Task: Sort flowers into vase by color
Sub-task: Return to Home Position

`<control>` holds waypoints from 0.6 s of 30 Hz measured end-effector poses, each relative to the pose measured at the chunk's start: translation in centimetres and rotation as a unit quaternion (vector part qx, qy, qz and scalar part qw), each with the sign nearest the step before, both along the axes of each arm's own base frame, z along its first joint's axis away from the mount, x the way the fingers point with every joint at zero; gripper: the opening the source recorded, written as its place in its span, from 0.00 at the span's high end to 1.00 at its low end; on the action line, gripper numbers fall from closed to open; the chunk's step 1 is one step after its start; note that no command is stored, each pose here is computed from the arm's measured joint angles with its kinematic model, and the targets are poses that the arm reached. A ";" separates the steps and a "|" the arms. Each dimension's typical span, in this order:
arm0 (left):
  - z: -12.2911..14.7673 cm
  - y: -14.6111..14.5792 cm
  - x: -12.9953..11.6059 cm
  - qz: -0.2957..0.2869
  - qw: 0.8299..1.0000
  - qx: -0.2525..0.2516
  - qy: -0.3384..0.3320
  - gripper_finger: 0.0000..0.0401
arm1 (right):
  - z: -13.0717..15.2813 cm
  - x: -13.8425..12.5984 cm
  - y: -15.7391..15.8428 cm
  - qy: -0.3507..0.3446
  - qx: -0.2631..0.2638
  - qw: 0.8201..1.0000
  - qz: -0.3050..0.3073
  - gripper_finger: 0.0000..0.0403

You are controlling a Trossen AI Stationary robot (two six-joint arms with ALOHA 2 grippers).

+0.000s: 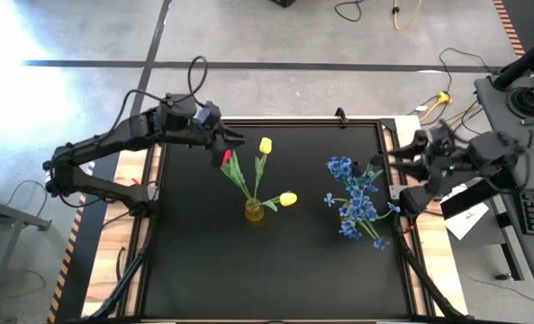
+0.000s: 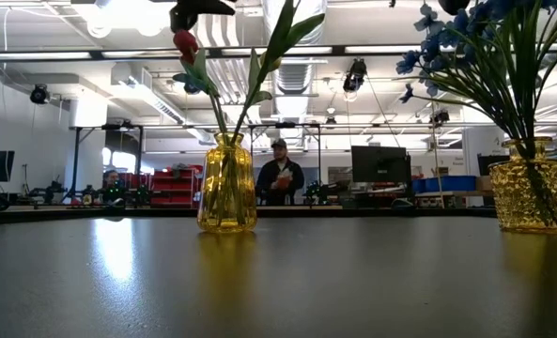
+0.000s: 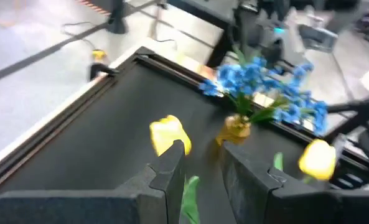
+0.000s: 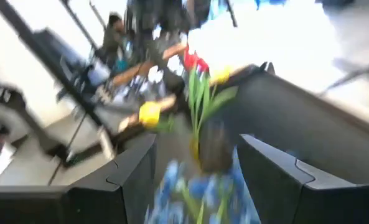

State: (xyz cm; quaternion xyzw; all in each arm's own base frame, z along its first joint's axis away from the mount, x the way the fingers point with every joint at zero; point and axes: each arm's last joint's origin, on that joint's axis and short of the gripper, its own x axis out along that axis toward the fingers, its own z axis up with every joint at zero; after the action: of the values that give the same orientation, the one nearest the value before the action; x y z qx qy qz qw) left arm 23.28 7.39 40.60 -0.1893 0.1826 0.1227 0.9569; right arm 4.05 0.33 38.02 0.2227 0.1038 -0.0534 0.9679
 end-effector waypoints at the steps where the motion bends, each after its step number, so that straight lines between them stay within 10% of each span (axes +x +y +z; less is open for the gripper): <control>1: -0.4 -0.1 0.0 -0.014 1.000 0.000 -0.007 0.77 | 0.8 0.1 -0.1 -0.014 -0.010 1.000 -0.012 0.47; 18: -0.3 -2.8 -7.3 -0.056 0.978 0.054 -0.195 0.77 | 7.1 -0.3 0.3 -0.205 -0.015 0.976 0.070 0.51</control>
State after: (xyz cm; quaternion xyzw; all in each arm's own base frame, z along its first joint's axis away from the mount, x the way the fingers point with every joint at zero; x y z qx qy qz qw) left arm 15.97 4.63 40.29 -0.1472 -0.0038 0.0390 0.9883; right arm 3.75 0.60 45.17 0.2069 -0.0824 0.0602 0.9730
